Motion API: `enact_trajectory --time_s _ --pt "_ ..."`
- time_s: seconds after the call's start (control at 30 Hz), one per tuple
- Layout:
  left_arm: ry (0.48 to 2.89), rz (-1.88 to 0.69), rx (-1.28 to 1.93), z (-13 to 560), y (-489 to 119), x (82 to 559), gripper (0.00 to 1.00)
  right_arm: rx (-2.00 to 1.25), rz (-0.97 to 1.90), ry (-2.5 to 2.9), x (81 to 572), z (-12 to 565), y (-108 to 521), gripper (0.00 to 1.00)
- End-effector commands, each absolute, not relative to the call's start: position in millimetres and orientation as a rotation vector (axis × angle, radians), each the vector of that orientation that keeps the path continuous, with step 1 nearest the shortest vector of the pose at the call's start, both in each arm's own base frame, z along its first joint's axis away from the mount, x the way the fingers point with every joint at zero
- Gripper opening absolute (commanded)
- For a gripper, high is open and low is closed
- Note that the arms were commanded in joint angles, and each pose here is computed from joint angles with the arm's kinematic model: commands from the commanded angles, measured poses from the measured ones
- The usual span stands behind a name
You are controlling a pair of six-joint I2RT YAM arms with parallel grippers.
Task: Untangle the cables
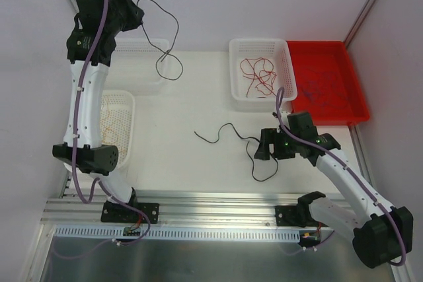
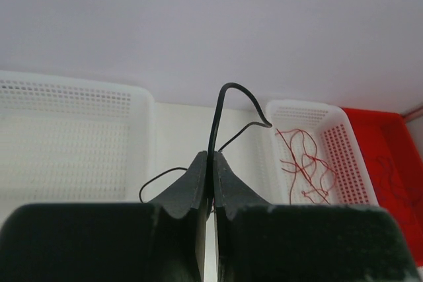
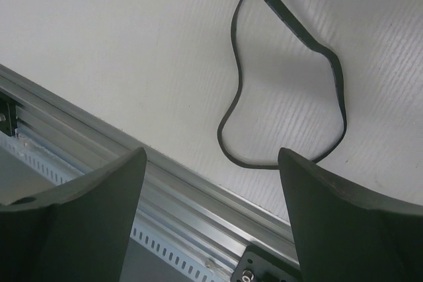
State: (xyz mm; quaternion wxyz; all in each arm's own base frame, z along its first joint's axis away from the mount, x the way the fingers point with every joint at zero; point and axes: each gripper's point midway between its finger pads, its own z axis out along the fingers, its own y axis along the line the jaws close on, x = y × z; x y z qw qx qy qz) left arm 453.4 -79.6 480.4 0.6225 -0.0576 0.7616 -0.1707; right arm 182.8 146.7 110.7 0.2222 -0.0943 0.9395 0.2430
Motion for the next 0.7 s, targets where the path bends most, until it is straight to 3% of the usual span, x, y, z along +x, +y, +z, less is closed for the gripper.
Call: enact_trajectory --time_s 0.0,0.4,0.67 --pt "1.634 -0.333 -0.229 500.1 -51.2 484.2 0.00 -0.335 0.690 2.508 187.0 120.6 151.0 0.86" --pt "1.612 -0.226 -0.461 430.7 42.9 578.8 0.00 -0.361 0.714 2.430 188.6 132.7 154.3 0.87" --pt "1.857 -0.321 -0.608 286.3 65.8 619.8 0.03 -0.348 0.699 2.487 192.4 119.8 155.2 0.87"
